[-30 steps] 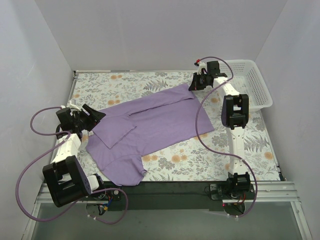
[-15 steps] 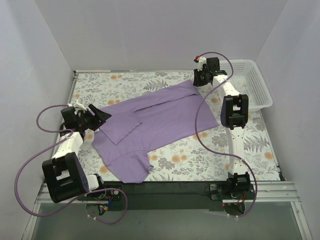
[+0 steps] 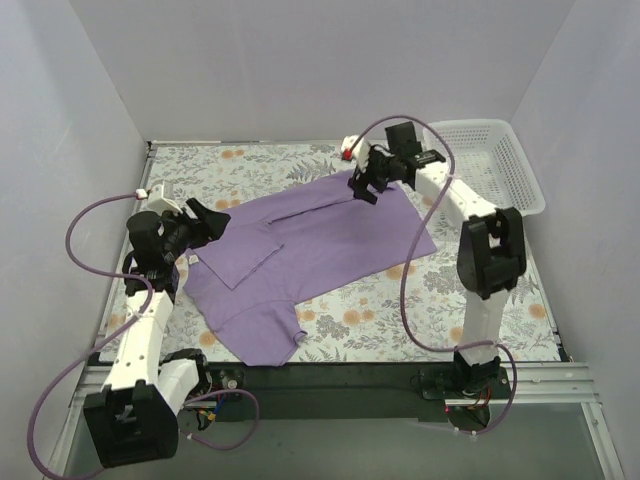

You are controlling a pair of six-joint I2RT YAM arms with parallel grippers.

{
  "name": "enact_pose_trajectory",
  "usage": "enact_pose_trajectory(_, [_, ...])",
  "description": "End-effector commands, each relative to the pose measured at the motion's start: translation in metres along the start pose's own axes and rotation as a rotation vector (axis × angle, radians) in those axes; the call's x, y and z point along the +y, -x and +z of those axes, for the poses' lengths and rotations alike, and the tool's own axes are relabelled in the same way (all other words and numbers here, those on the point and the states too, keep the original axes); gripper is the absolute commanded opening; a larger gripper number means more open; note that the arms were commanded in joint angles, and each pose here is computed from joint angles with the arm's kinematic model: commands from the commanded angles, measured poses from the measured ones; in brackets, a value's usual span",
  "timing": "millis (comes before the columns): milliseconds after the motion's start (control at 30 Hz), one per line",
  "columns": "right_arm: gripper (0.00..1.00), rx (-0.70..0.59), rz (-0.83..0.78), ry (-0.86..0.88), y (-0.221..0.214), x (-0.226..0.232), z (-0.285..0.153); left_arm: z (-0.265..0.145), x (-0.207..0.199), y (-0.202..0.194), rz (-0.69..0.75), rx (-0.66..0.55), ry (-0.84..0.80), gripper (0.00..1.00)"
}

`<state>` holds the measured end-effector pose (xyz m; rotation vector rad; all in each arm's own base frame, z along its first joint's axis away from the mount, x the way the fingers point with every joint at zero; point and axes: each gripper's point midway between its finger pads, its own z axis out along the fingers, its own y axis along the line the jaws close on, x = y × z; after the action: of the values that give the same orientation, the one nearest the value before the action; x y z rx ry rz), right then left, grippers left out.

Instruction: Fold and stack the t-shirts

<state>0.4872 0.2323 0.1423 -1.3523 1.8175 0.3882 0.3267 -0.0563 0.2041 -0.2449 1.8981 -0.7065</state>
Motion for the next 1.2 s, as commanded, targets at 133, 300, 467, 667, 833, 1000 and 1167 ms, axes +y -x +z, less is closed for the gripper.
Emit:
enact_pose_trajectory(133, [0.90,-0.185,-0.779,0.729,-0.001,0.292,-0.043,-0.017,-0.002,0.022,-0.111,-0.092,0.090,0.87])
enact_pose_trajectory(300, [0.90,-0.108,-0.951,0.865,-0.002,0.411,-0.044,-0.027,-0.020,0.008,-0.178,0.003,0.040,0.82])
enact_pose_trajectory(467, [0.84,-0.094,-0.962,0.803,0.012,0.443,-0.027,-0.049,-0.030,0.020,-0.121,-0.053,0.061,0.82])
enact_pose_trajectory(667, [0.78,-0.070,-0.938,0.732,0.012,0.461,-0.001,-0.062,-0.035,0.016,-0.121,-0.053,0.067,0.81])
enact_pose_trajectory(833, [0.72,-0.027,-0.877,0.703,0.017,0.463,0.020,-0.065,-0.039,0.015,-0.122,-0.048,0.055,0.81])
enact_pose_trajectory(1000, [0.63,0.005,-0.854,0.704,0.007,0.465,0.027,-0.068,-0.043,0.015,-0.117,-0.051,0.041,0.80])
enact_pose_trajectory(1167, [0.39,0.011,-0.822,0.732,0.001,0.471,0.027,-0.073,-0.048,0.016,-0.108,-0.053,0.029,0.78])
